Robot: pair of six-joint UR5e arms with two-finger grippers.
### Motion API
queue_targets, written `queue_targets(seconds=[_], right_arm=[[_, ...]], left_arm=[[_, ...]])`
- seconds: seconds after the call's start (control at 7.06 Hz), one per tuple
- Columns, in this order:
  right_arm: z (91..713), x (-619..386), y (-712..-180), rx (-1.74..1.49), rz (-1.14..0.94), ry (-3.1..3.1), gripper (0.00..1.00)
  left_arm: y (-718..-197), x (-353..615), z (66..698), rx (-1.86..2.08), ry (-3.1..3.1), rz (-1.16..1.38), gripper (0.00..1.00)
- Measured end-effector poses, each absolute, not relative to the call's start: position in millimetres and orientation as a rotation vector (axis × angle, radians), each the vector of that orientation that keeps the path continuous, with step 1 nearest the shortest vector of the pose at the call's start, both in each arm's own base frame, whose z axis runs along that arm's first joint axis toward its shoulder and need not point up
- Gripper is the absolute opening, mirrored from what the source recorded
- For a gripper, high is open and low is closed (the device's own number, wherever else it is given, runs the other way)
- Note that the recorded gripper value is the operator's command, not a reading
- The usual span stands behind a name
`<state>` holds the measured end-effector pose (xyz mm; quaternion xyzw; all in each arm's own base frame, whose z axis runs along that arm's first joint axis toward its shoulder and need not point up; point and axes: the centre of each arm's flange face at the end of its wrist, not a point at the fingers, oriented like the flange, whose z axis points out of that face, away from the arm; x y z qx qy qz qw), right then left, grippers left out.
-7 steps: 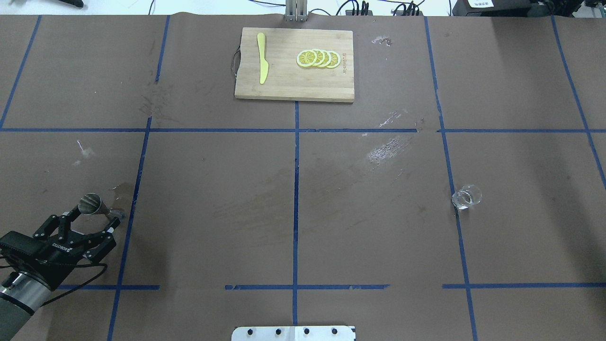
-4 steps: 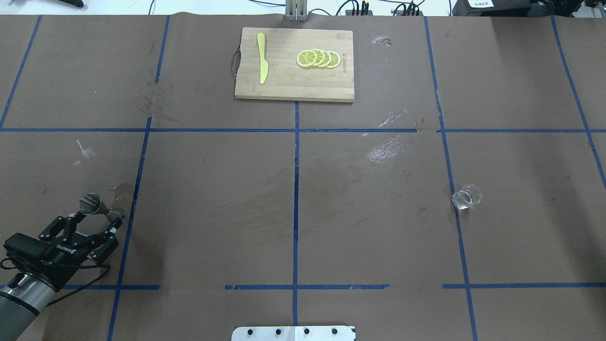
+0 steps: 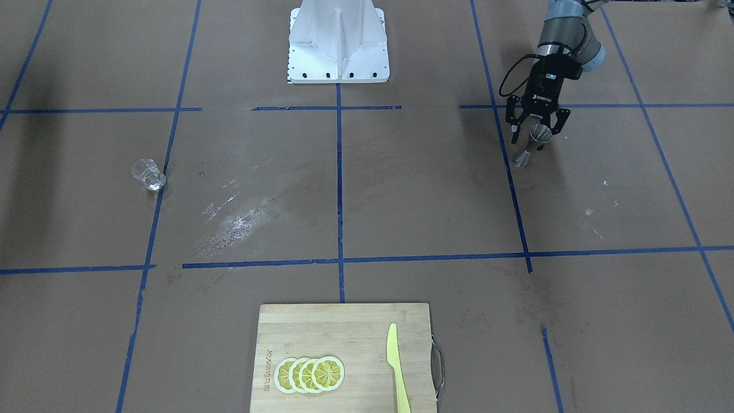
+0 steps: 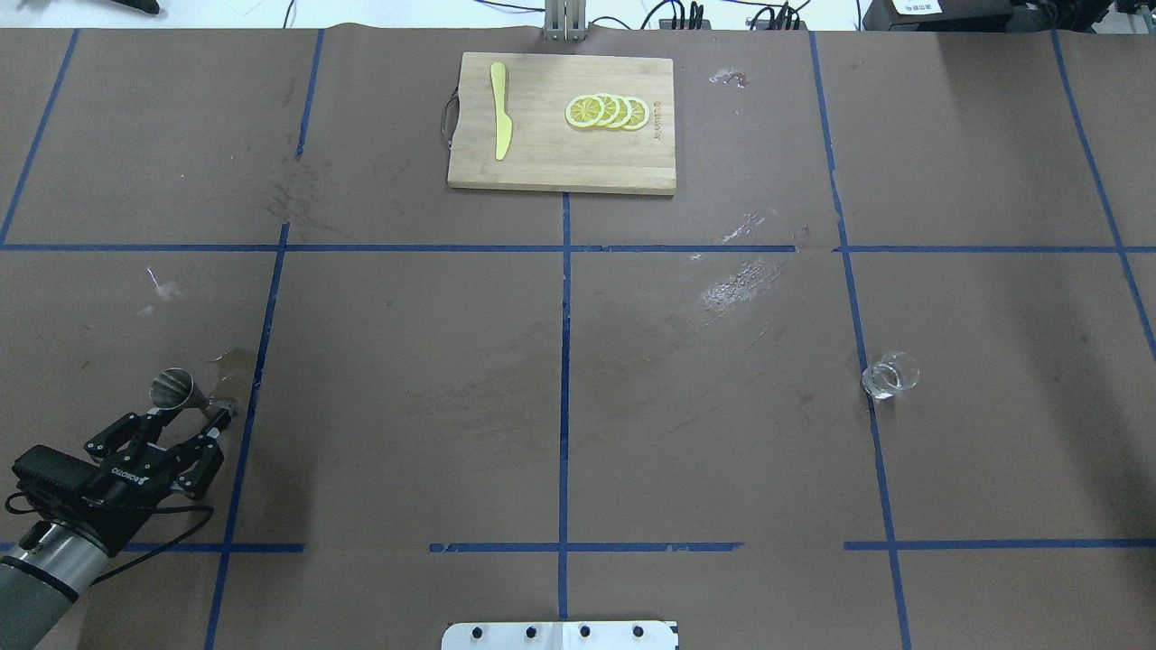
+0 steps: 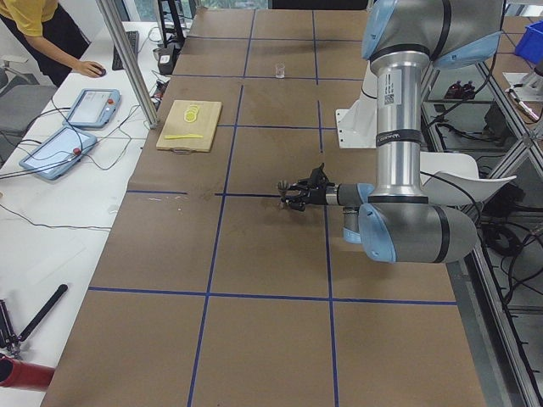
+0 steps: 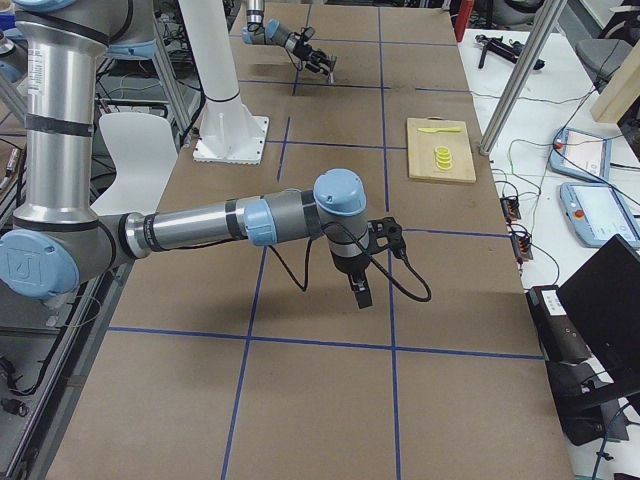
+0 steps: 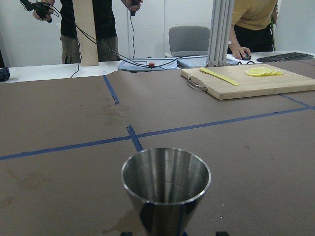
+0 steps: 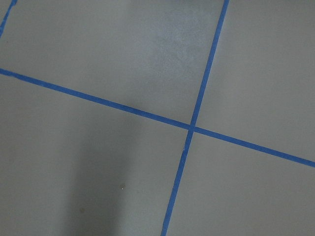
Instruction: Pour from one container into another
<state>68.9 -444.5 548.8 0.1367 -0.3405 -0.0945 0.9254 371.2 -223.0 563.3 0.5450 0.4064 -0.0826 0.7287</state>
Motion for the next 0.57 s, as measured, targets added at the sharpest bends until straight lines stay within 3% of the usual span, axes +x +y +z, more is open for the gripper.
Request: queue_targets(seconds=[0.57], right_arm=[[548.3,68.9,-444.6,0.282,-0.194,-0.698,1.0]], left_arm=[[-223.4,372.3,563.9,1.195,0.9,-0.175,0.66]])
